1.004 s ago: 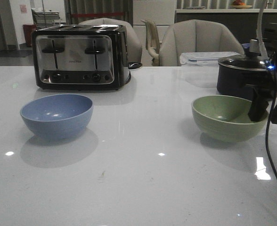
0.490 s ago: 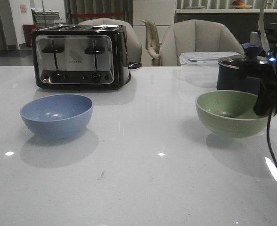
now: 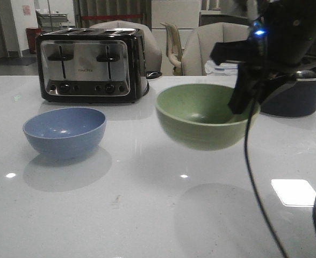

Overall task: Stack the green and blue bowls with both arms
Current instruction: 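Lift the green bowl and carry it toward the table center, lower it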

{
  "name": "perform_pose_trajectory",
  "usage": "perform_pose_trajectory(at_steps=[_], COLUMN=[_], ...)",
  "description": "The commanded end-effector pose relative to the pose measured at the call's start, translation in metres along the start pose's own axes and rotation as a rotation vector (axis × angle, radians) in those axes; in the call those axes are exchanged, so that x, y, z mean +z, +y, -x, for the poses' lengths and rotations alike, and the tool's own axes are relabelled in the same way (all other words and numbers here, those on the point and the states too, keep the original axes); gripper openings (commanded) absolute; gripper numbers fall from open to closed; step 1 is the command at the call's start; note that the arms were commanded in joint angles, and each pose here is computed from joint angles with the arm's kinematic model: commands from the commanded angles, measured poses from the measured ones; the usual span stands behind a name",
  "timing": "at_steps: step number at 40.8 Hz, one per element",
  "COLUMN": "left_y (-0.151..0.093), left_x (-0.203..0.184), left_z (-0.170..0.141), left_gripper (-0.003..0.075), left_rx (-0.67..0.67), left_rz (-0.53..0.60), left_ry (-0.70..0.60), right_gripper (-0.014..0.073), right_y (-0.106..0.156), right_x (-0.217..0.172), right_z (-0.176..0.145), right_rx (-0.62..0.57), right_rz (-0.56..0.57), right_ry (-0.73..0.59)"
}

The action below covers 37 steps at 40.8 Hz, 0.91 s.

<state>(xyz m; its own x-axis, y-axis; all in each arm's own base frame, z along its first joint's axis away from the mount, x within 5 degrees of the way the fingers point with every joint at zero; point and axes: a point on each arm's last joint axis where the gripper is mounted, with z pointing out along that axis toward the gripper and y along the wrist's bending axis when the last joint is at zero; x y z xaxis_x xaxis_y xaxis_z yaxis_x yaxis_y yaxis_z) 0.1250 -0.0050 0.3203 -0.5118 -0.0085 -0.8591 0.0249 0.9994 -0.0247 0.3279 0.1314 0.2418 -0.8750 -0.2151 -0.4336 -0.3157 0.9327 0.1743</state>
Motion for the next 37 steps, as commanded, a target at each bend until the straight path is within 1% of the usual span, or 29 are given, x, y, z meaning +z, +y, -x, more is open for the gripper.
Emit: perform_pose_trajectory(at_steps=[1,9,12,14,22,24,26,29,37], left_y=[0.0,0.0,0.0,0.0,0.0,0.0,0.0,0.0,0.0], left_x=[-0.005,-0.005,-0.005,-0.005,-0.005,-0.005,-0.005,-0.004,-0.004], left_z=[0.015,0.015,0.015,0.015,0.015,0.015,0.015,0.015,0.017], left_gripper=[0.0101,0.01,0.01,0.0101,0.0101,0.0101,0.0101,0.0101,0.0104], left_rx=[-0.014,-0.014,-0.014,-0.014,-0.014,-0.014,-0.014,-0.014,-0.006], left_rz=[-0.005,-0.005,-0.005,-0.005,-0.005,-0.005,-0.005,-0.005,0.0], left_ry=[-0.103,-0.096,-0.096,-0.096,-0.096,-0.096,-0.096,-0.099,-0.117], right_gripper=[0.0034,0.0035,0.0064,0.0106,0.0412,0.0454,0.0479,0.0484,0.0484], right_y=[0.022,0.043,0.047,0.05,0.05,0.05,0.05,0.05,0.053], right_x=[-0.004,0.033,0.041,0.044,0.045,0.045,0.042,0.033,-0.029], right_z=[0.007,0.001,0.0,0.0,0.003,0.003,0.003,0.004,0.004], right_rx=[-0.054,-0.081,-0.073,-0.072,-0.078,-0.086,-0.098,-0.119,-0.186], right_rz=[0.034,0.065,0.075,0.081,0.076,0.072,0.066,0.058,0.045], right_ry=[-0.058,-0.003,-0.006,-0.01,-0.042,-0.044,-0.044,-0.055,-0.147])
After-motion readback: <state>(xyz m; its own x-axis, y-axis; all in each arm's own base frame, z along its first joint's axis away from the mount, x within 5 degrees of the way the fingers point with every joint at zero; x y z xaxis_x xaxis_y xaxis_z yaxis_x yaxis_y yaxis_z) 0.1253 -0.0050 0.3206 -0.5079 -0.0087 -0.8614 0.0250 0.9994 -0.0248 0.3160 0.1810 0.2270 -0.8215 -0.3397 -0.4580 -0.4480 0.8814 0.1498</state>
